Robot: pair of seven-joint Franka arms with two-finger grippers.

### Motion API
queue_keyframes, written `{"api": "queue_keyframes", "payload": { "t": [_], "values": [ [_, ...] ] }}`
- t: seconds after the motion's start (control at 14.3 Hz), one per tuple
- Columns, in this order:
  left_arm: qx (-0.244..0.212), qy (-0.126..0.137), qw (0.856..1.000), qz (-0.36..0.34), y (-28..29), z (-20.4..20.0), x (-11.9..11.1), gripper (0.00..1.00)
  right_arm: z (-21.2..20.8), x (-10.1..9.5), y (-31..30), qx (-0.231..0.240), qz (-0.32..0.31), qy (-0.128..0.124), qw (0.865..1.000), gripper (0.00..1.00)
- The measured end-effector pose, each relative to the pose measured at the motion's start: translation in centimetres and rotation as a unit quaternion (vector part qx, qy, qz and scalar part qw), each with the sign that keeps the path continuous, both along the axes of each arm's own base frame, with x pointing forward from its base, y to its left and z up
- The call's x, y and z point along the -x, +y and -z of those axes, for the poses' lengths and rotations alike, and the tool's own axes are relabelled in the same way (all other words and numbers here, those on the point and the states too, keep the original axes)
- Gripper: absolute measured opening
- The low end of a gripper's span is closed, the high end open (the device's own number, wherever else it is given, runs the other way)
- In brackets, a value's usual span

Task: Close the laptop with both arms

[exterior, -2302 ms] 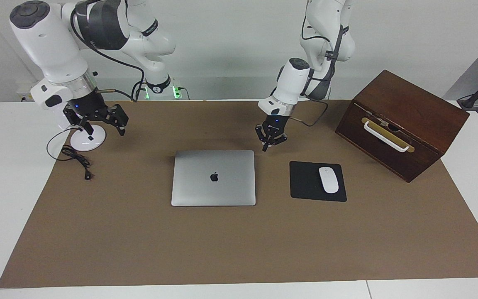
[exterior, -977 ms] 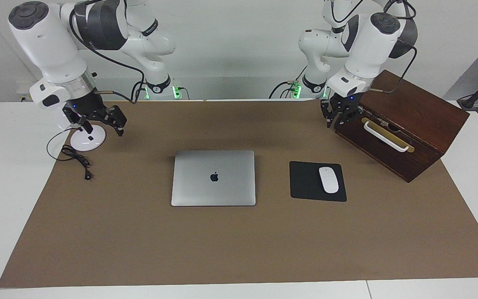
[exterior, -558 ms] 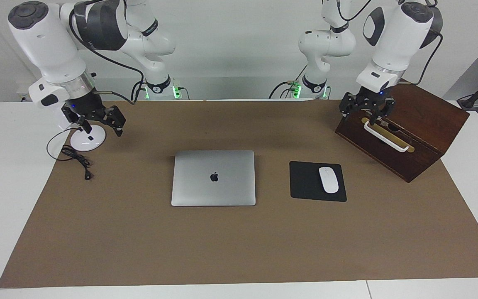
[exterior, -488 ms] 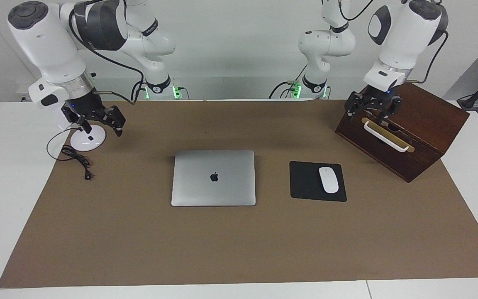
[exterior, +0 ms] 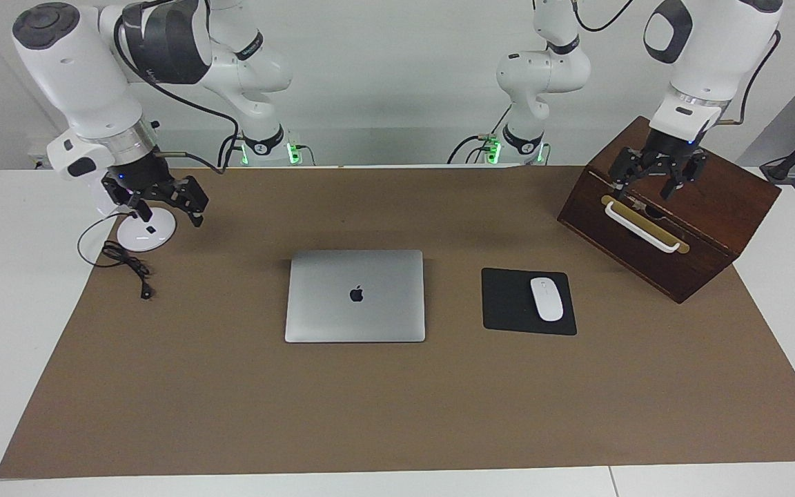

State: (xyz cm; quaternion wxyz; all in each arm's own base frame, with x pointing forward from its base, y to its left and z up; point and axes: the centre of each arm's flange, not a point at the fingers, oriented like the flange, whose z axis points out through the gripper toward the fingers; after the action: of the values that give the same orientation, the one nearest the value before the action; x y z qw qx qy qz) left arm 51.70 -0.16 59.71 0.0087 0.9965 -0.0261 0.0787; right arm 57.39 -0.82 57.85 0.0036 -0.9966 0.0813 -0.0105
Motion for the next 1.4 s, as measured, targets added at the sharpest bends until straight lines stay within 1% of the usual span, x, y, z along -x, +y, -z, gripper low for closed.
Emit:
{"api": "queue_keyframes", "payload": {
  "t": [0.35, 0.56, 0.84, 1.05, 1.4],
  "values": [
    [-0.001, 0.028, 1.0, -0.003, 0.3, -3.8, -1.6, 1.0, 0.0, 0.0, 0.0, 0.0, 0.0, 0.0, 1.0, 1.0],
    [-0.002, 0.063, 0.998, -0.002, 0.2, -3.5, -2.1, 1.0, 0.0, 0.0, 0.0, 0.0, 0.0, 0.0, 1.0, 1.0],
    [-0.003, 0.088, 0.996, -0.001, 0.1, -1.9, -2.8, 1.0, 0.1, 0.0, 0.0, 0.0, 0.0, 0.001, 1.0, 1.0],
    [-0.003, 0.1, 0.995, 0.0, 0.1, -1.1, -2.9, 1.0, 0.1, 0.0, -0.2, 0.0, 0.002, 0.001, 1.0, 1.0],
    [-0.003, 0.102, 0.995, 0.002, -0.2, -1.0, -2.9, 1.0, 0.0, 0.1, -1.6, 0.0, 0.009, 0.0, 1.0, 1.0]
  ]
}}
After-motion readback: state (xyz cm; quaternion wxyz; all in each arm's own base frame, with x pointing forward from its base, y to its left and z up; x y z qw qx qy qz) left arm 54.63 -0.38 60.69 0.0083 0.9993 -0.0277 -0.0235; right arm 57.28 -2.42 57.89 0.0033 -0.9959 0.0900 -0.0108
